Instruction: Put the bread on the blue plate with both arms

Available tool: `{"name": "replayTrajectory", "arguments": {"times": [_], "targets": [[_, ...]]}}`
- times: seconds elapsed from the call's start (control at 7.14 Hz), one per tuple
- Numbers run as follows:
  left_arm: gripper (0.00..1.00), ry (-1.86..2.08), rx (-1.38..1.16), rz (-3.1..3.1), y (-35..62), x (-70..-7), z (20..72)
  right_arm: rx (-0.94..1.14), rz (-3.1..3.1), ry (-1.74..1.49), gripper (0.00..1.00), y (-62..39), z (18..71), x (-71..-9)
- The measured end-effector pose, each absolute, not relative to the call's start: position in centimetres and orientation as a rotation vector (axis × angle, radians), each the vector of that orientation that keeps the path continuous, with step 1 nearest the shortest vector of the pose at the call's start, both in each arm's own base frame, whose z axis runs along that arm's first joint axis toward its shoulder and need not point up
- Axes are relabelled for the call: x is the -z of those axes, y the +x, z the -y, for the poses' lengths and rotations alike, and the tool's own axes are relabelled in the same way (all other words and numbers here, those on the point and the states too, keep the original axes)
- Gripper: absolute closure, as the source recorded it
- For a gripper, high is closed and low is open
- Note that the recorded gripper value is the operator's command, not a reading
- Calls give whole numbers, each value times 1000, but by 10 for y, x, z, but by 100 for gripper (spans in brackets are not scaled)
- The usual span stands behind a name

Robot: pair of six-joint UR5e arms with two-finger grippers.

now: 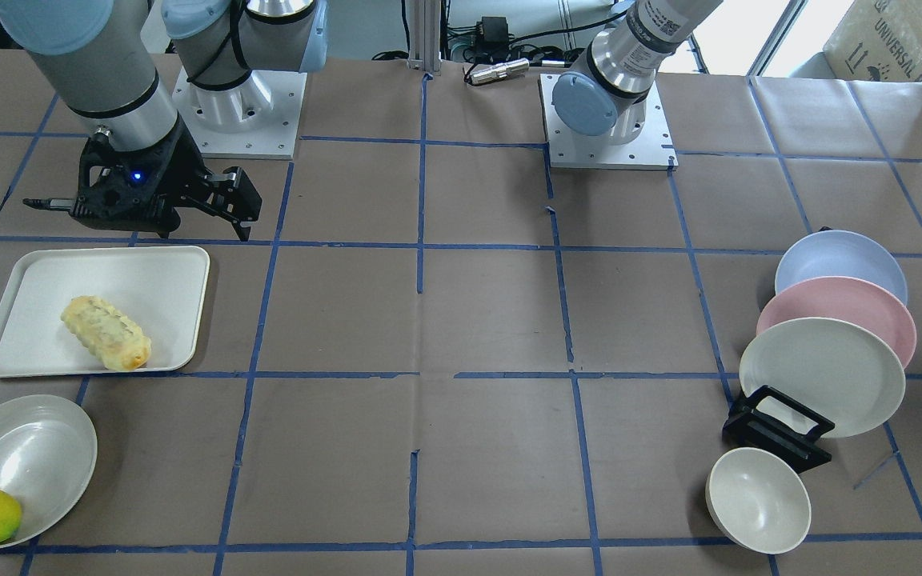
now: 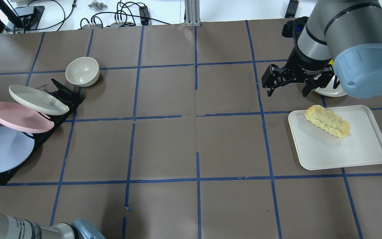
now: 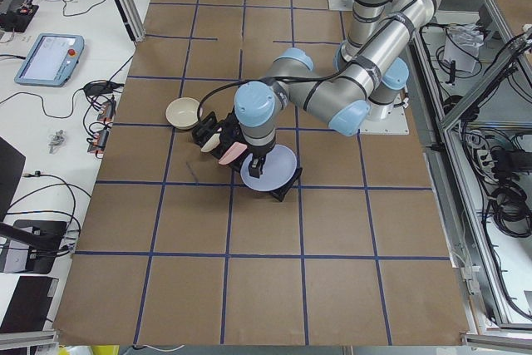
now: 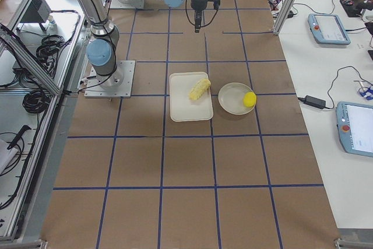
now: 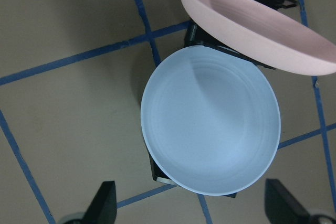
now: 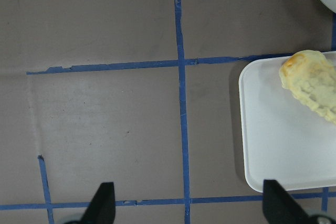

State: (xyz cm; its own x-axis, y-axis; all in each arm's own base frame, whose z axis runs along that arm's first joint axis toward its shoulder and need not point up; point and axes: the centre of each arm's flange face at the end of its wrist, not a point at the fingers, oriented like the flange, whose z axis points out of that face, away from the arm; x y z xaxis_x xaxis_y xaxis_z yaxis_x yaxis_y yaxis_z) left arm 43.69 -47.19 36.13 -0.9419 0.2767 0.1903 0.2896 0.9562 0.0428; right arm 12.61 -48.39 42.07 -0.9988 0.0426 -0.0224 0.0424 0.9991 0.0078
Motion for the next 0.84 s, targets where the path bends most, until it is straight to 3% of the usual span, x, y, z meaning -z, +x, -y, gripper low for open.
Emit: {"name": "replayTrajectory", "arguments": {"times": [0.84], "targets": [[1,-335,118,2743,452,-268,475,-11,-3120,64,0,126,484,-420]]}}
